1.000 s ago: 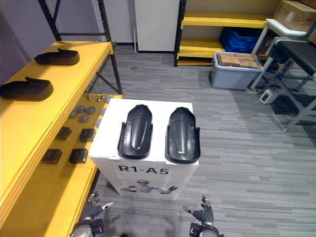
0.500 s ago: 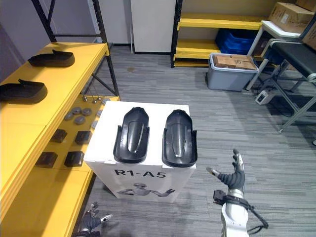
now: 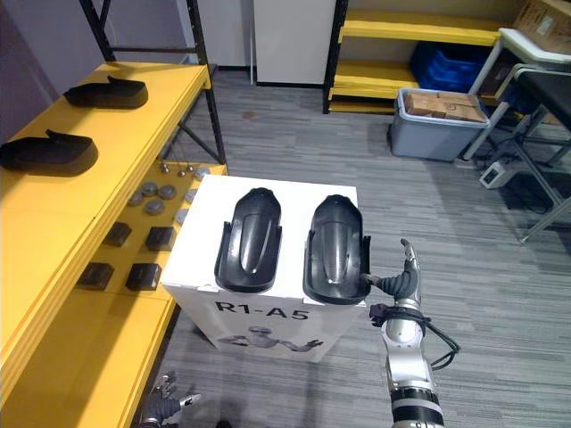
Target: Walk over and take plastic housings, then place them on the shelf
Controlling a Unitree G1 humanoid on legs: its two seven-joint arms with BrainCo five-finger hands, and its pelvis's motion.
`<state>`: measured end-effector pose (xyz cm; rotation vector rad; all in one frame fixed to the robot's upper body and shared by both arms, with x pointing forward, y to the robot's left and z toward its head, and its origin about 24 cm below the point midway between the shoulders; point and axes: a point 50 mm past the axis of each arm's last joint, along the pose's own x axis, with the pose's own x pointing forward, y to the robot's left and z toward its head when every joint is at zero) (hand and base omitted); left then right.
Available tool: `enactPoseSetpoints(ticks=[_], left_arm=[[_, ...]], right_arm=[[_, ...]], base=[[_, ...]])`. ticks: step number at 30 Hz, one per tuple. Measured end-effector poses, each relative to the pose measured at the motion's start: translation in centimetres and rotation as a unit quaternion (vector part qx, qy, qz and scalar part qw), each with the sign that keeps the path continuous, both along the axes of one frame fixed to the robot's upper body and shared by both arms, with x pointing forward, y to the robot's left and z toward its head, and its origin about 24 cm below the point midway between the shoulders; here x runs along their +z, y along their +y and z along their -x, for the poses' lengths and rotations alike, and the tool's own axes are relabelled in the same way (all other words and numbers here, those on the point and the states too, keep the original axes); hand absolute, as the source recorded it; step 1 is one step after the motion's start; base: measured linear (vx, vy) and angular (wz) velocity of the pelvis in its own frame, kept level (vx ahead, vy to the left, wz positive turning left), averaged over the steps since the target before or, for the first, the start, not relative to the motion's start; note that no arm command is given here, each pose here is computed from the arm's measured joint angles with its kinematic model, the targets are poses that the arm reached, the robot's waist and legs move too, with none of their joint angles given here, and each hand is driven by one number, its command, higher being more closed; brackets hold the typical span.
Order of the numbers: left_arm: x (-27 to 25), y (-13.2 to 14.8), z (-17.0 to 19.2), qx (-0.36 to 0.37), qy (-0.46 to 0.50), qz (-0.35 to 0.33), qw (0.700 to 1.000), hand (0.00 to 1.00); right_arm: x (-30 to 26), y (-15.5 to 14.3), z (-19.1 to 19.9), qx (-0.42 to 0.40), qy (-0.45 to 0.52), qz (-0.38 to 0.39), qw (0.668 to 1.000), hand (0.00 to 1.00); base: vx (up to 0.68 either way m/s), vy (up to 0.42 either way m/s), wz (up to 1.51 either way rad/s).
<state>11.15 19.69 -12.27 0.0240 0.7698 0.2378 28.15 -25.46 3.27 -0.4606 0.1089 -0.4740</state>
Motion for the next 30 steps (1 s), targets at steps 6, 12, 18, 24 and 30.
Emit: enactPoseSetpoints(ticks=[6, 12, 18, 24, 30], left_arm=[[-0.1, -0.7, 0.0, -0.002, 0.0, 0.008, 1.0, 0.0], [-0.1, -1.3, -0.2, -0.012, 0.0, 0.012, 1.0, 0.0], [-0.1, -1.2, -0.2, -0.008, -0.001, 0.008, 1.0, 0.0], [-0.1, -1.2, -0.3, -0.007, -0.001, 0.007, 1.0, 0.0], [0.0, -1.2, -0.4, -0.007, -0.003, 0.007, 1.0, 0.0]], right_arm=[[-0.9, 0.1, -1.7, -0.017, 0.04, -0.013, 0.999, 0.0], [0.0, 0.6, -4.0, -0.009, 0.05, -0.013, 0.999, 1.0], [0.6, 1.3, -5.3, 0.014, 0.059, -0.001, 0.998, 1.0], [0.8, -0.1, -5.1, -0.002, 0.062, 0.011, 0.998, 1.0], [0.0, -0.1, -3.9, 0.005, 0.066, 0.01, 0.998, 1.0]], base=[[-0.04, 0.024, 0.1], [-0.01, 0.002, 0.01], [0.0, 0.0, 0.0], [0.0, 0.0, -0.01], [0.0, -0.001, -0.02]])
